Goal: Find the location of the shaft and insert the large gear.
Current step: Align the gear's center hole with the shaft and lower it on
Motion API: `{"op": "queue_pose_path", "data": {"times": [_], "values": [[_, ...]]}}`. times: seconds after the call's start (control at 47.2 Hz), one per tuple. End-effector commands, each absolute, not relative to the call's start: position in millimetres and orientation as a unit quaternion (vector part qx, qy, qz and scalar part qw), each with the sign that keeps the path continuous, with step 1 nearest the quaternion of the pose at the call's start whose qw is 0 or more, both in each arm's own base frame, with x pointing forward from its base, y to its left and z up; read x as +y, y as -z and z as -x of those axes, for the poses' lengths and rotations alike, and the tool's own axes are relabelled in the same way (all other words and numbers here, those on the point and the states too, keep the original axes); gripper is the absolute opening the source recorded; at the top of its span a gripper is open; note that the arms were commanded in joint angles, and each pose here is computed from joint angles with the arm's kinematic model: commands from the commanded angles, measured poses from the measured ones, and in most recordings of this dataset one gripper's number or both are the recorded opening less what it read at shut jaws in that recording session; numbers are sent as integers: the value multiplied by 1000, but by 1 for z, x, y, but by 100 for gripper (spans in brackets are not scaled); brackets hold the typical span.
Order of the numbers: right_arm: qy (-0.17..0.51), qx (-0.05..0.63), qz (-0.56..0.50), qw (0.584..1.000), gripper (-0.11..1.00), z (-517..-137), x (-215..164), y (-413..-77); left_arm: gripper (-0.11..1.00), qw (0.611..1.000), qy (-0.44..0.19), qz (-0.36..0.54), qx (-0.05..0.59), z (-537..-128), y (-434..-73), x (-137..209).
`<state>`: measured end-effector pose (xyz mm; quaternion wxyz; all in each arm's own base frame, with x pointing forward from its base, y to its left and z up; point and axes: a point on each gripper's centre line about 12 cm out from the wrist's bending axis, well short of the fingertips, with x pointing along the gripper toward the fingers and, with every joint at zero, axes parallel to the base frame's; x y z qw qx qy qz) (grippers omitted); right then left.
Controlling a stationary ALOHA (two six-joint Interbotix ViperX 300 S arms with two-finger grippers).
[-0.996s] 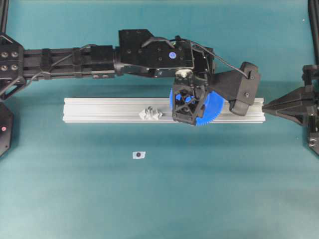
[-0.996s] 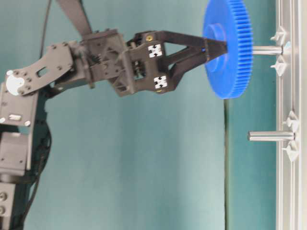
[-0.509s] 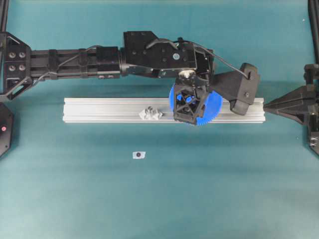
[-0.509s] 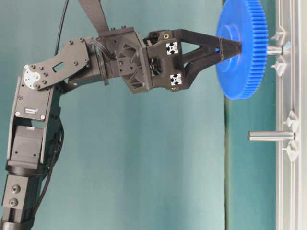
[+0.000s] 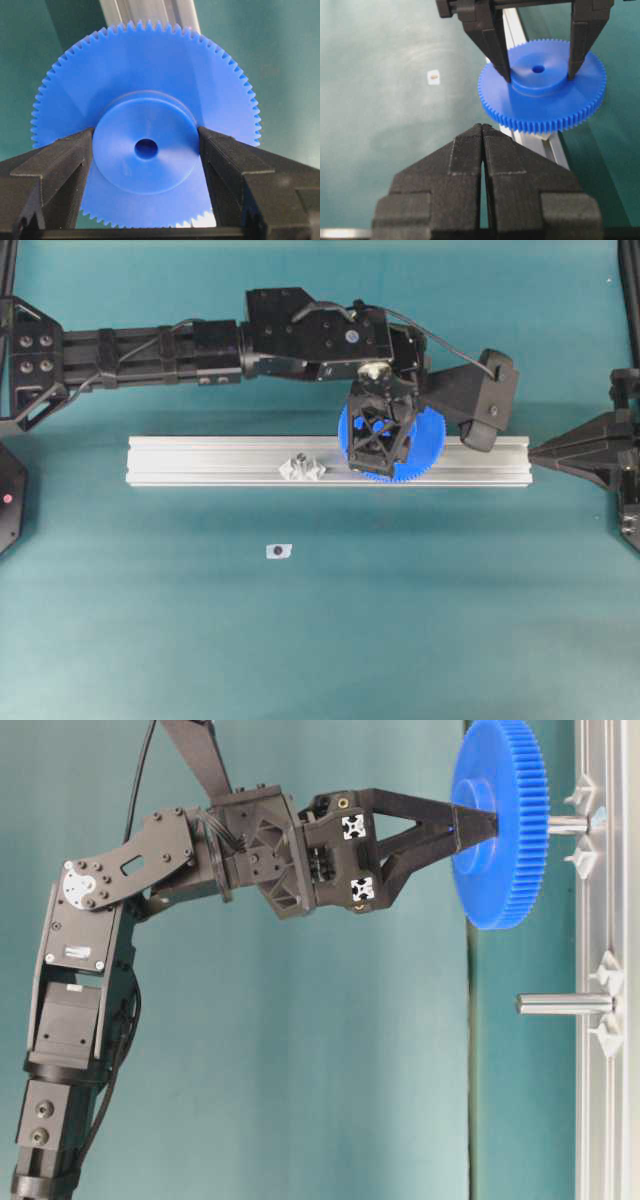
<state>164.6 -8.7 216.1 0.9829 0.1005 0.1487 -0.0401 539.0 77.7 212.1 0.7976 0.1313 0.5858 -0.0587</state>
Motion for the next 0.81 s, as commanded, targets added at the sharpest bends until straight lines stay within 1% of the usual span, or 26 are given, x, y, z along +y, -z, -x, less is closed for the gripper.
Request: {"op": "queue_pose_path", "data": {"times": [0.0, 0.784], "values": [[42, 142, -104, 983, -2, -166, -9, -220, 71, 812, 43, -132, 567, -539, -233, 92], [42, 142, -105, 983, -2, -166, -9, -220, 71, 812, 44, -140, 565, -539, -232, 100]]}}
